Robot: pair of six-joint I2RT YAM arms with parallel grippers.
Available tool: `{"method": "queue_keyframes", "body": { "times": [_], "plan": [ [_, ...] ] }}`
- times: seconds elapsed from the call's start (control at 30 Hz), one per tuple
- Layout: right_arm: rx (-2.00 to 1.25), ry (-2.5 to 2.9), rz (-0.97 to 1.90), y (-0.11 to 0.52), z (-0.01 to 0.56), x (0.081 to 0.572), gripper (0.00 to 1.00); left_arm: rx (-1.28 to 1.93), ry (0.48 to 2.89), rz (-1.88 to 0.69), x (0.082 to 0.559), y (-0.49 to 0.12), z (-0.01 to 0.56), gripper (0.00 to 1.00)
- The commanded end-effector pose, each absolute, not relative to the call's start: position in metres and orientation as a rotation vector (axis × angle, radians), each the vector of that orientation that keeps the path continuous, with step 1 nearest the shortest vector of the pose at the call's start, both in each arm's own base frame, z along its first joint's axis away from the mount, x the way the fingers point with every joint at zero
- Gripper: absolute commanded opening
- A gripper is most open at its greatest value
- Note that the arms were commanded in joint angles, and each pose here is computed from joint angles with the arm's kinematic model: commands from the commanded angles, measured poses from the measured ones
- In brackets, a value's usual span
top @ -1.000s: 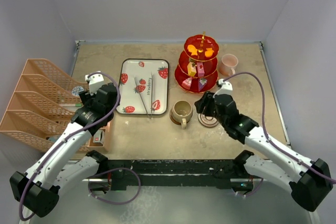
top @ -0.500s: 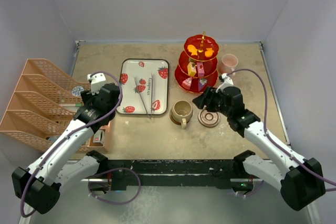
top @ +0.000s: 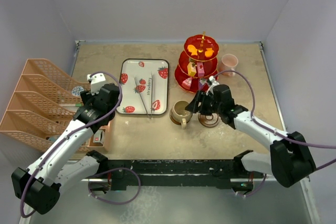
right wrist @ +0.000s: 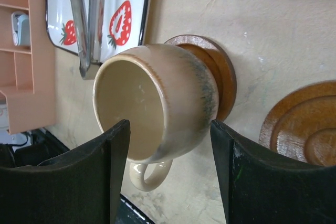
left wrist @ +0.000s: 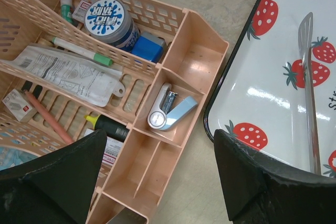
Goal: Serve the afternoon tea
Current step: Adjust the cup on the coaster, then move the cup to the center of the board.
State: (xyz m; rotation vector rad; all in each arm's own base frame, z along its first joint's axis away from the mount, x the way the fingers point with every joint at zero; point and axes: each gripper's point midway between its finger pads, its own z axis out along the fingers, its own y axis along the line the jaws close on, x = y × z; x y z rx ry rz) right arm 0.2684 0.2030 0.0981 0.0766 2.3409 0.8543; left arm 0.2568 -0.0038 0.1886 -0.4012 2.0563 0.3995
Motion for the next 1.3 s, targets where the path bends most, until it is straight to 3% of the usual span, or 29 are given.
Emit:
{"method": "queue_keyframes", "body": {
  "times": [0.0,0.23,0.43,0.77,0.97,1.27],
  "plan": [
    [-0.032,2.252,1.025,0.229,0.128,0.278,0.66,-0.433,1.997,0.359,0.263,-0.005,0.209,0.80],
    [-0.058,2.275,1.066,0.236,0.126,0.277,0.65,-0.432,2.000,0.364,0.263,-0.005,0.209,0.80],
    [0.013,2.288,0.898,0.217,0.127,0.289,0.65,-0.433,1.999,0.365,0.263,-0.005,0.209,0.80],
    [0.335,2.035,0.304,0.100,0.192,0.321,0.69,-0.434,1.991,0.355,0.262,-0.005,0.212,0.80],
    [0.489,2.004,0.262,0.022,0.193,0.337,0.69,-0.428,1.994,0.343,0.262,-0.007,0.211,0.80],
    [0.531,1.980,0.235,-0.018,0.191,0.389,0.68,-0.411,2.003,0.316,0.263,-0.011,0.211,0.81]
  ]
}}
